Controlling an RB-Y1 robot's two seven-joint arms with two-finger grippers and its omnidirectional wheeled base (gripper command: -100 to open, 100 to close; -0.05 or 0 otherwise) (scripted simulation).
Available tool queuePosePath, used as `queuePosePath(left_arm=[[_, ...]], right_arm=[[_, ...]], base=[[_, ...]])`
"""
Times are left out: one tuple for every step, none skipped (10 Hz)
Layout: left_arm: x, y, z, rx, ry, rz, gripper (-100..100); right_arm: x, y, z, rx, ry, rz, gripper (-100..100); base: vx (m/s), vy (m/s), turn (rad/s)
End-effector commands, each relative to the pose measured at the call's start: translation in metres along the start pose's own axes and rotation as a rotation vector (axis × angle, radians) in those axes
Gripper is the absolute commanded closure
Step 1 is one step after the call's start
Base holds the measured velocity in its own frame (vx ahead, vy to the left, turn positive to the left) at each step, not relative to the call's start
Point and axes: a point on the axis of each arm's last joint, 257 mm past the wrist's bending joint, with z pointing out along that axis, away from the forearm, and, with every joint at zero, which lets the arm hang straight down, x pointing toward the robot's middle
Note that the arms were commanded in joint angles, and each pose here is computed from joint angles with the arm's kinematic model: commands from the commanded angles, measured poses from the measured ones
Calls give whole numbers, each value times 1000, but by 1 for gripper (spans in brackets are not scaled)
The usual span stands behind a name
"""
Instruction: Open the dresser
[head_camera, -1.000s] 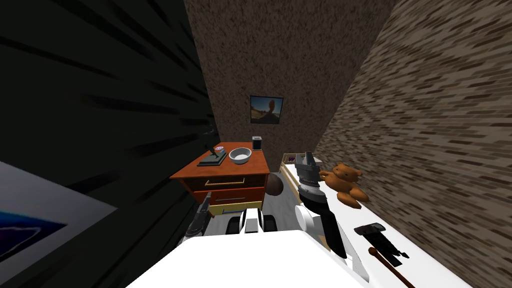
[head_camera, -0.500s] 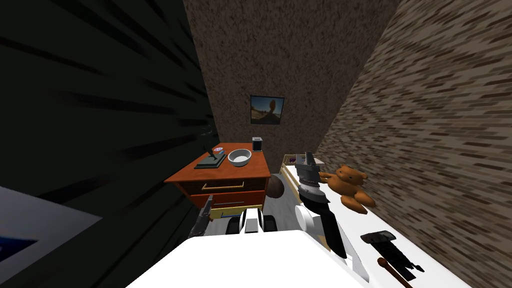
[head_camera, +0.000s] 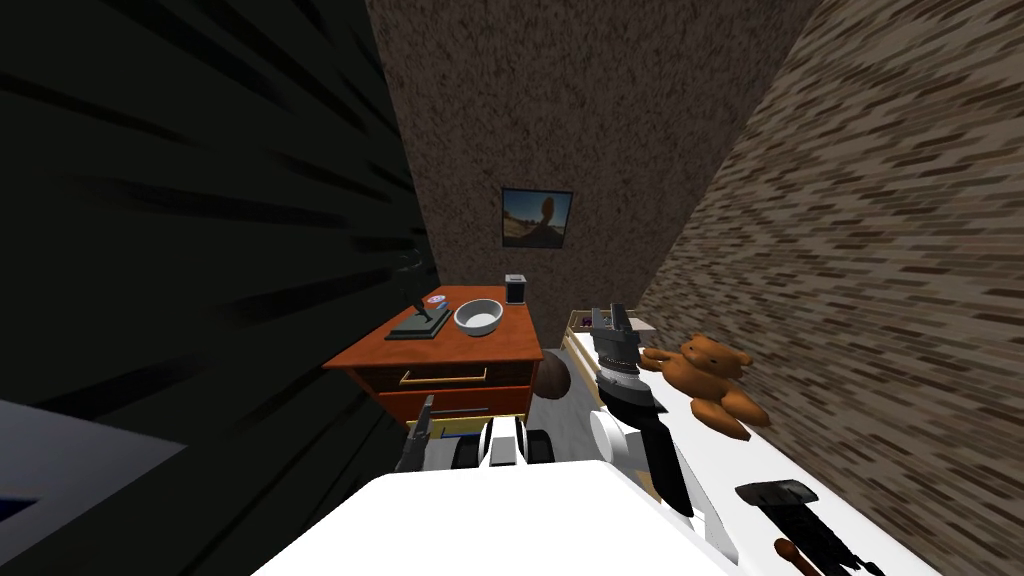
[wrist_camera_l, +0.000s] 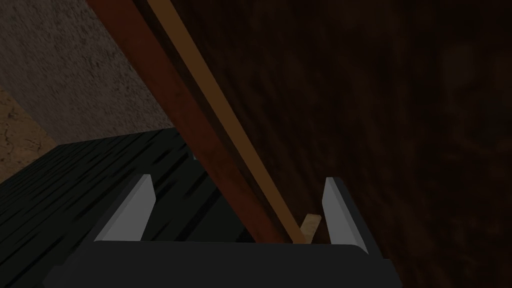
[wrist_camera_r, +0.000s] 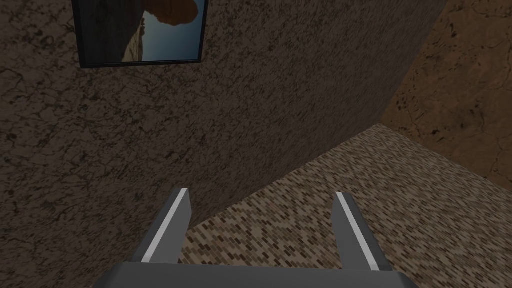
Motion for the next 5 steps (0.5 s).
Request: queuePosePath(left_arm=[[5, -3, -1, -2, -13, -12, -100], [4, 1, 11, -1, -12, -14, -100], [3, 3, 17, 0, -11, -14, -100], [2, 5, 23, 0, -10, -15, -100], [2, 7, 29, 1, -9, -15, -100]], right_arm=[[0, 0, 0, 0, 0, 0, 0], [0, 0, 0, 0, 0, 0, 0], [0, 0, 0, 0, 0, 0, 0], [0, 0, 0, 0, 0, 0, 0], [0, 0, 0, 0, 0, 0, 0]], base=[[2, -6, 11], [-21, -13, 15], [-35, -23, 20], [-36, -26, 13], [-36, -23, 9]])
